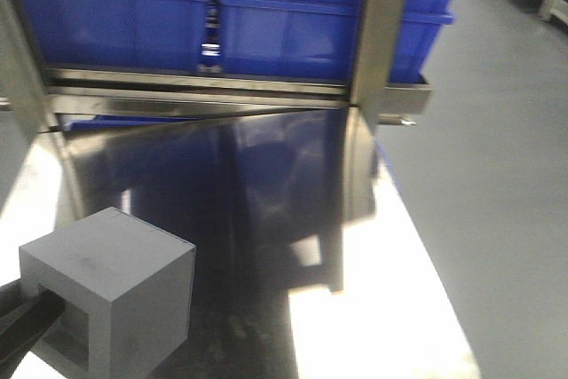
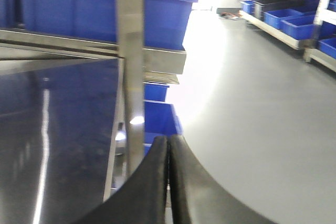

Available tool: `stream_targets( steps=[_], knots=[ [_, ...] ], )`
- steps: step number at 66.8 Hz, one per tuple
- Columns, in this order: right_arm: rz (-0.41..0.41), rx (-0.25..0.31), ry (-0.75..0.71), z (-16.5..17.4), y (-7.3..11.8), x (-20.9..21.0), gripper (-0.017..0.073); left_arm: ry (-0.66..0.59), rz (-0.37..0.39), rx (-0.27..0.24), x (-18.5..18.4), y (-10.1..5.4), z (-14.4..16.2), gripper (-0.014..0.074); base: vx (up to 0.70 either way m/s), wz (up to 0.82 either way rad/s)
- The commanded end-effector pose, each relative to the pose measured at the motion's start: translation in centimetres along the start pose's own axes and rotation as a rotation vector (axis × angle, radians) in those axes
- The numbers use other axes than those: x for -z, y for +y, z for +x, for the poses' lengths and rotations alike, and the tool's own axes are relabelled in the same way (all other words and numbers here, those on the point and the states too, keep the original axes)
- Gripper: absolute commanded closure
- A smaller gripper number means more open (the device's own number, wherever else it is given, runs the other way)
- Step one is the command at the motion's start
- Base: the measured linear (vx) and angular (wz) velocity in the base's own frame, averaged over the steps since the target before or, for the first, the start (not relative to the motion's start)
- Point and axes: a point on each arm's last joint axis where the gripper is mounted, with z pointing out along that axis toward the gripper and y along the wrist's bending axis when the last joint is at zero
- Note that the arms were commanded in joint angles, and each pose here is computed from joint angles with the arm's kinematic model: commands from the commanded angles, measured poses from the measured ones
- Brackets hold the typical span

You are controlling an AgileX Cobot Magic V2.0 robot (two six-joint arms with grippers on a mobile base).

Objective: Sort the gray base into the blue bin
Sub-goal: 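Drive the base away from the table holding the block in the left gripper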

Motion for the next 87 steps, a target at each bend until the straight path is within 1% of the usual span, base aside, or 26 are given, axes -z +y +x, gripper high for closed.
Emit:
stream_targets(
  steps=[1,68,87],
  knots=[
    [0.004,0.02,-0.082,-0.58,-0.01,0.04,0.0564,-0.135,0.034,0.009,0.21,-0.42,-2.01,0.0601,-0.04,-0.56],
    [0.004,0.02,-0.081,-0.57,-0.01,0.04,0.0564,-0.136,0.033,0.009,0.21,-0.41,-2.02,0.0601,-0.08,-0.61],
    [0.004,0.02,-0.081,-0.57,-0.01,0.04,0.0564,-0.136,0.033,0.009,0.21,-0.41,-2.02,0.0601,-0.05,-0.73]
  ],
)
